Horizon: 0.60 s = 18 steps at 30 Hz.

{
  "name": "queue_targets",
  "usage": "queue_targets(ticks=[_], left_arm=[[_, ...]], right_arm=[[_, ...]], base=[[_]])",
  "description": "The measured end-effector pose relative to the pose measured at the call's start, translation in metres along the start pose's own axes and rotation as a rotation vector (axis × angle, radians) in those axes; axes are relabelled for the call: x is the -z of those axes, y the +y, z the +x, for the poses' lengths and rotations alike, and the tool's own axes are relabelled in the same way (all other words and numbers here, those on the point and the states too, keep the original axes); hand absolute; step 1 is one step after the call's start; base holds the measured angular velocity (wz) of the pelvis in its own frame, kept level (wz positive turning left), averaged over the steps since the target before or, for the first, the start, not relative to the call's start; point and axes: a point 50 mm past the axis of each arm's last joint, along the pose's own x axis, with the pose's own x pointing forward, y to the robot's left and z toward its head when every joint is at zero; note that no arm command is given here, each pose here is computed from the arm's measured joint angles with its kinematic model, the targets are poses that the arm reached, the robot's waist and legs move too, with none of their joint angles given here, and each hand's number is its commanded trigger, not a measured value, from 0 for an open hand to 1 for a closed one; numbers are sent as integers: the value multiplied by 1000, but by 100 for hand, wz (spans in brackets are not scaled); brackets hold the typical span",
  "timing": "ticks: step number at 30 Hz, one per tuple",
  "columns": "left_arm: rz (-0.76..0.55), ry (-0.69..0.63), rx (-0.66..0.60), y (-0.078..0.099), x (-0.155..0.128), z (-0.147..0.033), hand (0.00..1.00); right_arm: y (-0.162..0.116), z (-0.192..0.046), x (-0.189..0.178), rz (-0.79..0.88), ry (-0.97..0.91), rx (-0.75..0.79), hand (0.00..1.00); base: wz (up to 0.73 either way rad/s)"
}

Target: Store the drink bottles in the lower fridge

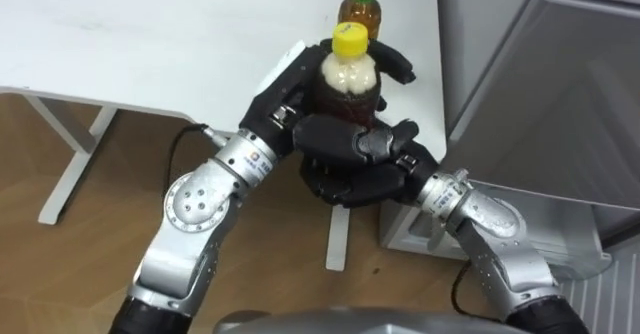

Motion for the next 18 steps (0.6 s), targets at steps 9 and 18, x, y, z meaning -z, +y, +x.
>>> queue_targets(ticks=[9, 18], left_arm=[[161, -94, -69, 5, -10, -3, 100], [331, -227, -135, 2, -18, -11, 100]], right_arm=[[1, 18, -9, -83, -74, 8, 100], [3, 27, -22, -195, -144, -5, 100]], base=[[2], [4]])
